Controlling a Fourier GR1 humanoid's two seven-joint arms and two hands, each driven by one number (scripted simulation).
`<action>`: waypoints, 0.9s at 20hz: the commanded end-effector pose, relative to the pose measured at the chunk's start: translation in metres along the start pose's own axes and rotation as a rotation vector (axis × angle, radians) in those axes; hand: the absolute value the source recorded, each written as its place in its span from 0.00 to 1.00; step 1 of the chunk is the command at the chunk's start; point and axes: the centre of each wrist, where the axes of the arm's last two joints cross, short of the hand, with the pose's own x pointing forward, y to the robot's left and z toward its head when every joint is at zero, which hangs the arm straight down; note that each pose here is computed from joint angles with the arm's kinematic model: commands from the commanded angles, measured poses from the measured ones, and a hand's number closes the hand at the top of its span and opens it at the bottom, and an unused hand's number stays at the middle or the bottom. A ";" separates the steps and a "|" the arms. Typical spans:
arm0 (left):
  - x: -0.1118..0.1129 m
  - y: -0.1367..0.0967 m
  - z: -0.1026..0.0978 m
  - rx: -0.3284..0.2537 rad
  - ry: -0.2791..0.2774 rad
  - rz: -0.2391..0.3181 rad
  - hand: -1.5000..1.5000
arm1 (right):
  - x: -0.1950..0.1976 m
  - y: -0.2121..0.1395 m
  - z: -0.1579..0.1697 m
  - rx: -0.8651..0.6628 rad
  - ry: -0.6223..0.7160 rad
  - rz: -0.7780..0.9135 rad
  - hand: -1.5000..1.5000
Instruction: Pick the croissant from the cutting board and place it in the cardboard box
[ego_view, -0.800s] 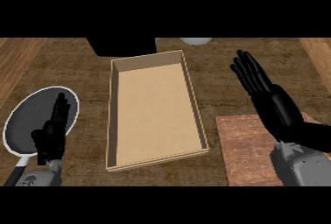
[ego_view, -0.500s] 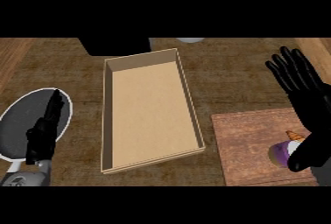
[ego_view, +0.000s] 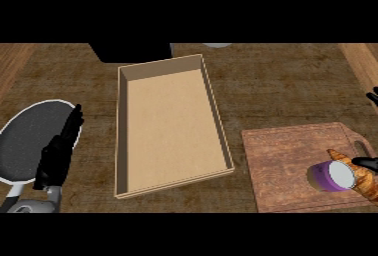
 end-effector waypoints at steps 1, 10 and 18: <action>-0.002 0.000 0.013 -0.013 0.000 -0.003 0.50 | -0.013 -0.028 0.031 0.114 0.000 0.116 0.00; 0.006 0.004 0.002 -0.025 0.019 -0.013 0.50 | 0.069 -0.086 0.003 0.520 0.225 0.675 0.00; 0.011 -0.004 0.005 -0.009 -0.004 -0.006 0.50 | 0.074 -0.062 -0.003 0.821 0.383 0.835 0.00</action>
